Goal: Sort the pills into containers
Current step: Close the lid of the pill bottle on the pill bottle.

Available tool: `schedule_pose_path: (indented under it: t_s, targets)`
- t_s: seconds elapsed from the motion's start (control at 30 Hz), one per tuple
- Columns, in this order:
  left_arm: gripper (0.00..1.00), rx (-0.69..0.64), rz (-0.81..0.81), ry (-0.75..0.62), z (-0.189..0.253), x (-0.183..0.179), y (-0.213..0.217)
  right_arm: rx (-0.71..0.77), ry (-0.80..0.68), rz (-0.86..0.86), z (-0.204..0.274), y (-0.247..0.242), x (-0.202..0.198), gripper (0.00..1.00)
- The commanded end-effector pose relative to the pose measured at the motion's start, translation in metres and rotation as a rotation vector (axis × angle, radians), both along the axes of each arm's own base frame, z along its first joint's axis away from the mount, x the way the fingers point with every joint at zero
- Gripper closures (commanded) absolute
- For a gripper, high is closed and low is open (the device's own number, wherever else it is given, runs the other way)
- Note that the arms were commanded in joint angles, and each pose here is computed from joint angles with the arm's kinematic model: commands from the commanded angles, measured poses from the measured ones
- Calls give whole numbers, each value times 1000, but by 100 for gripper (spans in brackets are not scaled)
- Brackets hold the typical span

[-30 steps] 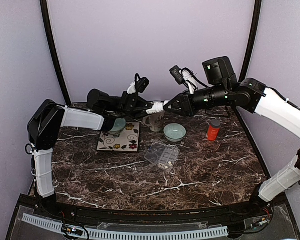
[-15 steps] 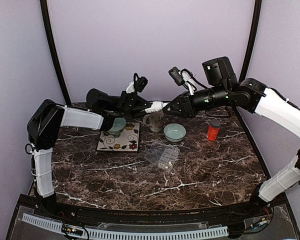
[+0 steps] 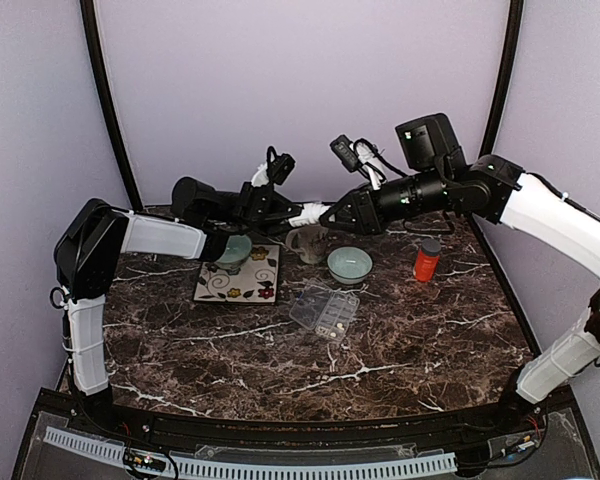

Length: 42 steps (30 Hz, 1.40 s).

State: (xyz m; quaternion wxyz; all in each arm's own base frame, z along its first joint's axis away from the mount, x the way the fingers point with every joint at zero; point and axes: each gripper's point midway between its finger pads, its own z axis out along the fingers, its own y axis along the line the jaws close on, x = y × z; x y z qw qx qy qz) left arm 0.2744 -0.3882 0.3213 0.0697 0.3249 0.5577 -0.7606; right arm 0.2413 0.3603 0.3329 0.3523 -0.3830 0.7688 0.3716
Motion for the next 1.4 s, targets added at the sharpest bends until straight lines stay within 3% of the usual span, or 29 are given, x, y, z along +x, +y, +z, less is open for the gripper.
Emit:
schedule_pose_path:
  t_s: [0.0, 1.07, 1.37]
  targets:
    - [100, -98, -8, -169, 31, -20, 14, 42, -47, -4, 18, 4, 7, 95]
    - [100, -62, -58, -181, 35, -26, 11, -12, -19, 62, -2, 13, 5, 95]
    - [100, -70, -62, -185, 39, -28, 9, -53, -77, 47, -8, 16, 2, 95]
